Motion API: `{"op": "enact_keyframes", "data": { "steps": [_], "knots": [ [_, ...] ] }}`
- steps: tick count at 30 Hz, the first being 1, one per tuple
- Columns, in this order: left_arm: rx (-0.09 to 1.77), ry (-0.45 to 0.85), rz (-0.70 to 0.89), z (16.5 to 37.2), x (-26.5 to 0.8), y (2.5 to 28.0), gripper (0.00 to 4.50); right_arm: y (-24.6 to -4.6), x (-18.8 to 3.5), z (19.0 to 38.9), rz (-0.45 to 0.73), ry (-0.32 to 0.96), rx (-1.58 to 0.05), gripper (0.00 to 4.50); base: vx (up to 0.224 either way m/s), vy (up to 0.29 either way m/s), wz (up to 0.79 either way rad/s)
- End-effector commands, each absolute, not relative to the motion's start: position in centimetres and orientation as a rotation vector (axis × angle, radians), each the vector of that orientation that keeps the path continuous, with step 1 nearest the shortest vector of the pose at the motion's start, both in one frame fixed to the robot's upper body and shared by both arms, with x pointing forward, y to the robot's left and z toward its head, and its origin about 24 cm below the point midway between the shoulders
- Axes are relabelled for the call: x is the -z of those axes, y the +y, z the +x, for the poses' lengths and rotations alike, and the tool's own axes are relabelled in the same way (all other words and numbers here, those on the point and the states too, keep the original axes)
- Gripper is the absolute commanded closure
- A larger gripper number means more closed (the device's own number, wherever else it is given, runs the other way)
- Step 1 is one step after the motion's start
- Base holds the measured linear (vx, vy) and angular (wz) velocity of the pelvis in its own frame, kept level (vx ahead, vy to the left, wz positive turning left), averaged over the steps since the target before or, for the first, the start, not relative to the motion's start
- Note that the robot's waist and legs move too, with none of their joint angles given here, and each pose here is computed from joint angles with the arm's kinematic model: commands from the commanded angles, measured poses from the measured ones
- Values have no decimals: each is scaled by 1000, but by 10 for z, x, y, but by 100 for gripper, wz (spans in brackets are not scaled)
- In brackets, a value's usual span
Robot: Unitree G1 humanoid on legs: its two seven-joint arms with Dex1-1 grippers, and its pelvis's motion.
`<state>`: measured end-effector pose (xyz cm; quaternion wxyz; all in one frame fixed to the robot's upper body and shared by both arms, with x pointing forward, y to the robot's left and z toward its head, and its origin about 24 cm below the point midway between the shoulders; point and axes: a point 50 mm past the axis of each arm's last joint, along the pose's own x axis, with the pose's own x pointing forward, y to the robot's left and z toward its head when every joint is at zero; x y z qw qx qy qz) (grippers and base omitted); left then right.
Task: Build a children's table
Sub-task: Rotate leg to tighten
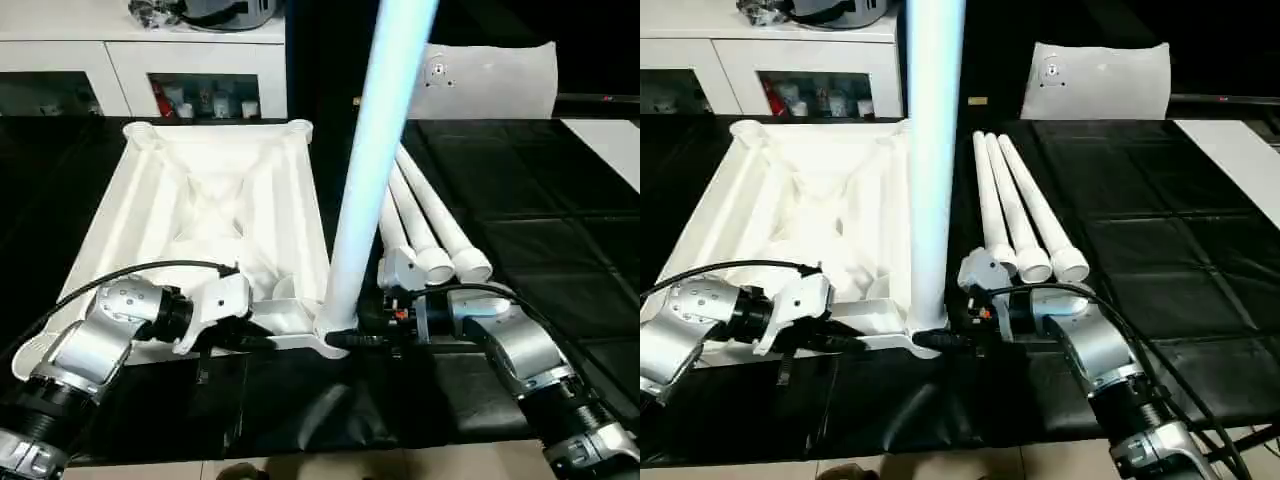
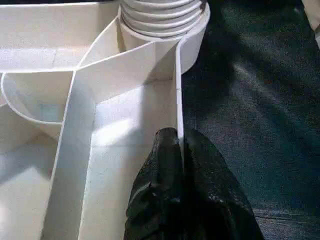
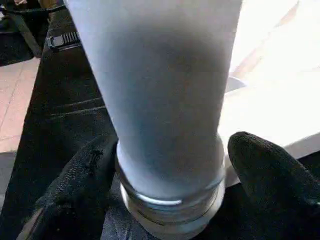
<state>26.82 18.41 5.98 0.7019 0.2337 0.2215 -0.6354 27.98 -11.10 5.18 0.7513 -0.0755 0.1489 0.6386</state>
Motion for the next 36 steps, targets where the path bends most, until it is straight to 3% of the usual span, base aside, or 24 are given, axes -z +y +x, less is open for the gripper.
{"op": "enact_keyframes", "data": {
  "steps": [1, 7, 14, 20, 24, 27, 32, 34, 36],
  "knots": [
    [1459, 493, 538, 267, -59, 179, 450, -111, -54, 283, -177, 320, -1406, 107, 0, 0, 0],
    [1458, 498, 539, 267, -59, 181, 450, -109, -54, 282, -171, 325, -1414, 165, 0, 0, 0],
    [1416, 488, 490, 266, -59, 180, 450, -105, -49, 275, -107, 339, -1421, 174, 0, 0, 0],
    [1221, 444, 402, 271, -59, 169, 450, -93, -36, 275, -6, 323, -1208, 175, 0, 0, 0],
    [1081, 413, 308, 272, -64, 151, 450, -68, -29, 283, 84, 352, -1010, 176, 0, 0, 0],
    [931, 401, 244, 274, -69, 128, 450, -37, -27, 286, 151, 372, -891, 176, 0, 0, 0],
    [817, 374, 226, 278, -74, 104, 450, -17, -31, 292, 177, 374, -756, 176, 0, 0, 0],
    [812, 373, 227, 278, -74, 102, 450, -16, -32, 293, 189, 363, -751, 120, 0, 0, 0],
    [801, 381, 248, 278, -74, 102, 450, -22, -35, 294, 155, 322, -726, 96, 0, 0, 0]
  ]
}}
